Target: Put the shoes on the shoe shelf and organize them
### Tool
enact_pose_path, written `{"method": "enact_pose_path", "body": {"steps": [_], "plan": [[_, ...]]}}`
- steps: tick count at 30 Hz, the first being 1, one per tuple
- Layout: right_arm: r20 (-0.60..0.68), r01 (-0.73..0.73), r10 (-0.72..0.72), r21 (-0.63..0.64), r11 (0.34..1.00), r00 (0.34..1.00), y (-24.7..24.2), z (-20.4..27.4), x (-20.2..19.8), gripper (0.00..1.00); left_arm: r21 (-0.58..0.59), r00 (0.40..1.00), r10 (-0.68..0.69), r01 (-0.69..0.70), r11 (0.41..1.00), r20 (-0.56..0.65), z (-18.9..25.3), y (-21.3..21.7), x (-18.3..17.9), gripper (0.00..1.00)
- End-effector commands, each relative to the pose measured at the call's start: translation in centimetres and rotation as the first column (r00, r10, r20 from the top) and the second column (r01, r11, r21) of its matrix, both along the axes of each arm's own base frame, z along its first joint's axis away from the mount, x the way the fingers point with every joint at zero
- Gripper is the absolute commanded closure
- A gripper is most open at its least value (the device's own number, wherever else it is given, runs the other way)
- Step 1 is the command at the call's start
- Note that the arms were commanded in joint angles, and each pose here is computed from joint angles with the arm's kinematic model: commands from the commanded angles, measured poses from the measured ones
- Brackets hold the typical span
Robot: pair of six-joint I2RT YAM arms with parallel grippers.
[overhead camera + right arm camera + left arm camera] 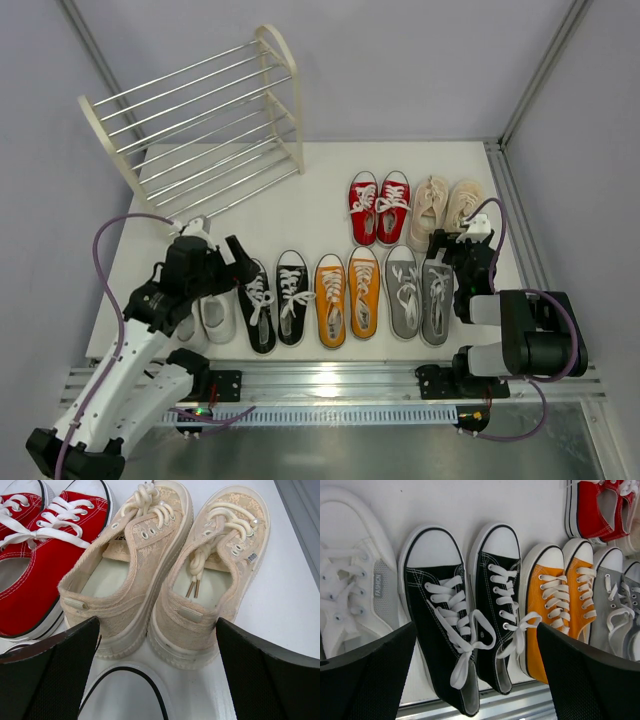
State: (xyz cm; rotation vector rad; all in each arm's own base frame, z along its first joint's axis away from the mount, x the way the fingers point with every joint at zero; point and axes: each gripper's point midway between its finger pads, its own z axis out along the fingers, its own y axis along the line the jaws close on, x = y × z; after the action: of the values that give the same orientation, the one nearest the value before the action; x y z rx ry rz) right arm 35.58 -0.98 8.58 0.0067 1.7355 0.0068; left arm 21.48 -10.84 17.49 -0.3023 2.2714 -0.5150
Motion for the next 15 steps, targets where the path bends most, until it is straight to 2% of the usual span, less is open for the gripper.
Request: {"method": "enact_pose_path", "body": {"steps": [1, 3, 4, 7, 9, 10, 11, 12, 13, 15], "plan": [[0.117, -0.004, 0.004, 0.001, 1.0, 0.993, 0.1, 3.2, 1.0, 0.03, -0.166, 0.999, -0.042, 0.039, 0.985, -0.014, 2.4, -2.3, -1.3, 0.0], [0.119, -0.004, 0.004, 0.001, 1.0, 0.993, 0.1, 3.3, 1.1, 0.03, -0.252, 0.997, -0.071, 0.074, 0.965, 0.019, 3.5, -3.4, -1.8, 0.01], [0.117, -0.004, 0.004, 0.0, 1.0, 0.993, 0.1, 3.2, 1.0, 0.03, -0.314, 0.995, -0.063, 0.085, 0.946, 0.079, 5.0, -4.0, -1.4, 0.0], [0.117, -0.004, 0.004, 0.002, 1.0, 0.993, 0.1, 3.2, 1.0, 0.03, -0.348, 0.975, -0.074, 0.146, 0.926, 0.212, 5.6, -4.3, -1.4, 0.0], [0.115, -0.004, 0.004, 0.002, 1.0, 0.993, 0.1, 3.2, 1.0, 0.03, -0.297, 0.982, 0.002, 0.055, 0.953, 0.189, 4.6, -2.5, -1.4, 0.0], [0.118, -0.002, 0.002, 0.001, 1.0, 0.993, 0.0, 3.3, 1.1, 0.03, -0.231, 0.985, 0.112, -0.079, 0.97, 0.134, 3.7, -0.3, -1.0, 0.0], [0.119, -0.004, 0.004, 0.001, 1.0, 0.993, 0.1, 3.3, 1.1, 0.03, -0.005, 0.955, 0.296, -0.296, 0.955, -0.018, -0.4, 4.7, -2.6, 0.0], [0.119, -0.004, 0.004, 0.001, 1.0, 0.993, 0.1, 3.3, 1.1, 0.03, 0.069, 0.92, 0.391, -0.388, 0.919, -0.035, 0.6, 6.6, -3.0, 0.0], [0.119, -0.002, 0.002, 0.001, 1.0, 0.993, 0.0, 3.3, 1.1, 0.03, 0.225, 0.875, 0.464, -0.428, 0.875, -0.141, -1.3, 8.1, -3.7, 0.0], [0.117, -0.004, 0.004, 0.001, 1.0, 0.993, 0.1, 3.2, 1.1, 0.03, 0.32, 0.852, 0.485, -0.412, 0.853, -0.199, -0.3, 8.8, -4.3, 0.0]]}}
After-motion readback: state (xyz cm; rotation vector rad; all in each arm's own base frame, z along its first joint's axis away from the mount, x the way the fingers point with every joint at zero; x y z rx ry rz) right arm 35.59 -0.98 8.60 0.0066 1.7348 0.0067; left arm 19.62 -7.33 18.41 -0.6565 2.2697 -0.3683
